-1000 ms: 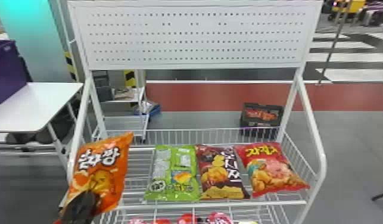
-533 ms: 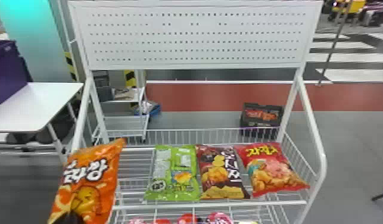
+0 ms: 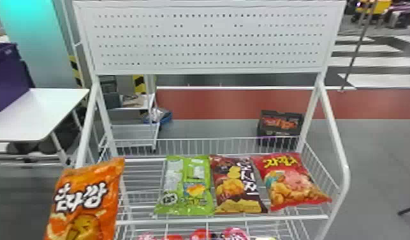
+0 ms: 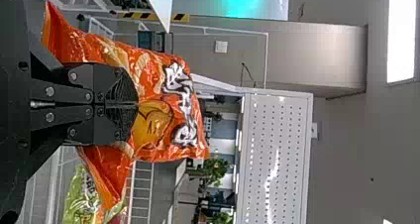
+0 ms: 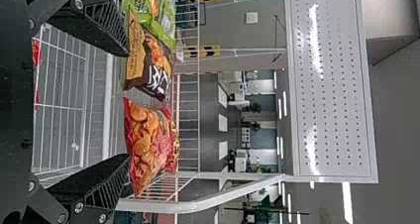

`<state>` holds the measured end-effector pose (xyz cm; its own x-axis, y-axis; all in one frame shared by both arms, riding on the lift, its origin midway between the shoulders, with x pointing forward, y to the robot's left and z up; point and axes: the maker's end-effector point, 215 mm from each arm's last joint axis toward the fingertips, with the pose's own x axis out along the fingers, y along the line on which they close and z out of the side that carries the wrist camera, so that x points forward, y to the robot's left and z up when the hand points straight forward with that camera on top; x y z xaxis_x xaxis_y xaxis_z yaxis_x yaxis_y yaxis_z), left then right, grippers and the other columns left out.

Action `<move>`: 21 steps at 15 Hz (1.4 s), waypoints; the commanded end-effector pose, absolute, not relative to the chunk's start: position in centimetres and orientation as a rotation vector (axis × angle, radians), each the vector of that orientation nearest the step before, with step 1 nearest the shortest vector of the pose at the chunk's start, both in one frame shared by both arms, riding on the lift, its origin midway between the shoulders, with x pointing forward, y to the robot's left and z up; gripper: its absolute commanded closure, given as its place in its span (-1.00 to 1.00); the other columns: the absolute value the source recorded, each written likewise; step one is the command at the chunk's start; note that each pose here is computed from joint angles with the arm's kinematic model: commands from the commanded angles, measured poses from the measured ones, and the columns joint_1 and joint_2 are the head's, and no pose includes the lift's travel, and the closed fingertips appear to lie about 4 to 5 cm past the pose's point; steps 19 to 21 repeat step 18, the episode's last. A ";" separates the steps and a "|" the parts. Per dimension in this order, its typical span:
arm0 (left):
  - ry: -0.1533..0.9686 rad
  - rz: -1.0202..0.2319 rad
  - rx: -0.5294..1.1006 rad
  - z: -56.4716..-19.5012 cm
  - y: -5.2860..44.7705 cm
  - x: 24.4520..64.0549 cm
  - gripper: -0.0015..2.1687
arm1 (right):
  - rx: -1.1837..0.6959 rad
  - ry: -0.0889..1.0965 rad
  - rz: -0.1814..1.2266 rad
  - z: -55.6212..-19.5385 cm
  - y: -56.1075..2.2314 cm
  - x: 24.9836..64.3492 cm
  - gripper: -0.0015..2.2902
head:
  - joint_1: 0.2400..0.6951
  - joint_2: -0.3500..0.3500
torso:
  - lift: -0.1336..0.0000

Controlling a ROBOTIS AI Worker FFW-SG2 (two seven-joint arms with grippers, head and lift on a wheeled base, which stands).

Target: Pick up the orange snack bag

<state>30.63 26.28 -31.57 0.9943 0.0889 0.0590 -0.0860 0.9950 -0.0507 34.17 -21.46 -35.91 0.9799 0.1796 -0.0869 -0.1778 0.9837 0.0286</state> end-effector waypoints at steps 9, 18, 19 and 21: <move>-0.067 0.088 -0.043 -32.3 26.5 30.4 0.66 | 0.021 0.088 0.184 -35.7 -21.3 34.0 -0.85 | 0.14 0.00 | 1.00; -0.065 0.074 -0.028 -32.5 25.9 30.3 0.66 | 0.017 0.090 0.185 -35.7 -21.4 34.0 -0.85 | 0.14 0.00 | 1.00; -0.065 0.074 -0.028 -32.5 25.9 30.3 0.66 | 0.017 0.090 0.185 -35.7 -21.4 34.0 -0.85 | 0.14 0.00 | 1.00; -0.065 0.074 -0.028 -32.5 25.9 30.3 0.66 | 0.017 0.090 0.185 -35.7 -21.4 34.0 -0.85 | 0.14 0.00 | 1.00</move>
